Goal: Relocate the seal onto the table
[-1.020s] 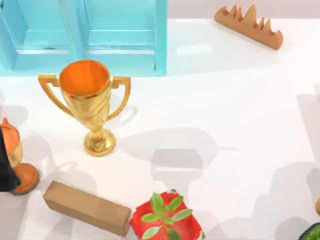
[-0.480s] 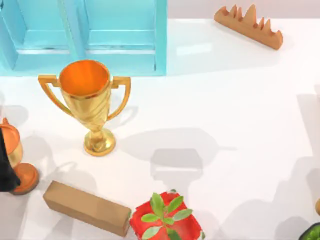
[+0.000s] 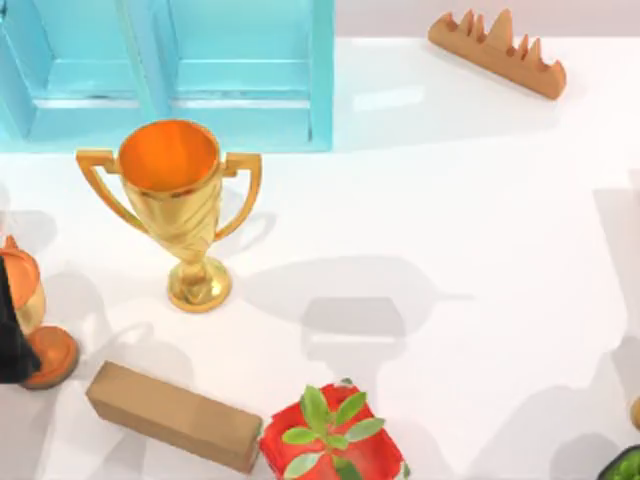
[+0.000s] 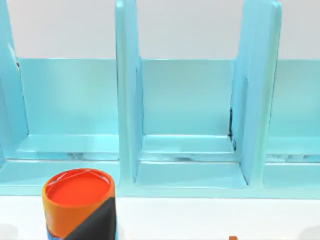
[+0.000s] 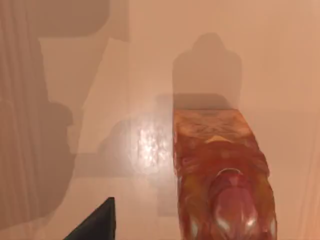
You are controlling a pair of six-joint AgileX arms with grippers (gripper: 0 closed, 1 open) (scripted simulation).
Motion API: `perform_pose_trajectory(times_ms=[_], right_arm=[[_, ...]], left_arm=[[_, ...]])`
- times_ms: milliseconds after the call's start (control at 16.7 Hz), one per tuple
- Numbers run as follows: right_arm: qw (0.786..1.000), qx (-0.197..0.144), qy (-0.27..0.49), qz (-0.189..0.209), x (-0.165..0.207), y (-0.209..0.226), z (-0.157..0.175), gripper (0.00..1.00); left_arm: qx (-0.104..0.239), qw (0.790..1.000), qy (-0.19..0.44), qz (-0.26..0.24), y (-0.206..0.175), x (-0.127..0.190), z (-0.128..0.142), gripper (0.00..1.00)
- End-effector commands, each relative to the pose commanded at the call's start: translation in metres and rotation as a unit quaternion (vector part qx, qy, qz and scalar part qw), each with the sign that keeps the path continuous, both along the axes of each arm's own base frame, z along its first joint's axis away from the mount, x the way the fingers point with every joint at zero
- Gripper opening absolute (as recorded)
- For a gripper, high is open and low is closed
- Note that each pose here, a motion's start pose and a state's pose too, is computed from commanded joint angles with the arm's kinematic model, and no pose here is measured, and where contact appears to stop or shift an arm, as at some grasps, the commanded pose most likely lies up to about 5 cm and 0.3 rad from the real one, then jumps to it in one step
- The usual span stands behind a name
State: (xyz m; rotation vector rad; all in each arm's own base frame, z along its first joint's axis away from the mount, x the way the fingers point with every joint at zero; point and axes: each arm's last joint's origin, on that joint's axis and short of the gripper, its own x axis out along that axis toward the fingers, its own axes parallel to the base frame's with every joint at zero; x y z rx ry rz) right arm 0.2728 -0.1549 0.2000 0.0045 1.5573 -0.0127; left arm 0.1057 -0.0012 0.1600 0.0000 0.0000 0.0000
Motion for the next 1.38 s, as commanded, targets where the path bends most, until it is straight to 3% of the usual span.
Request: perform_pose_trajectory(times_ms=[360, 660, 1380], right_arm=[[1.000, 0.004, 0.006, 0.000, -0.005, 0.007, -0.065, 1.00], [1.000, 0.004, 0.007, 0.000, -0.006, 0.008, -0.068, 1.00], [1.000, 0.004, 0.007, 0.000, -0.006, 0.008, -0.068, 0.10]], left_arm=[[0.000, 1.000, 0.000, 0.000, 0.000, 0.000, 0.000, 1.00], [0.000, 1.000, 0.000, 0.000, 0.000, 0.000, 0.000, 1.00], [0.000, 1.000, 0.000, 0.000, 0.000, 0.000, 0.000, 1.00]])
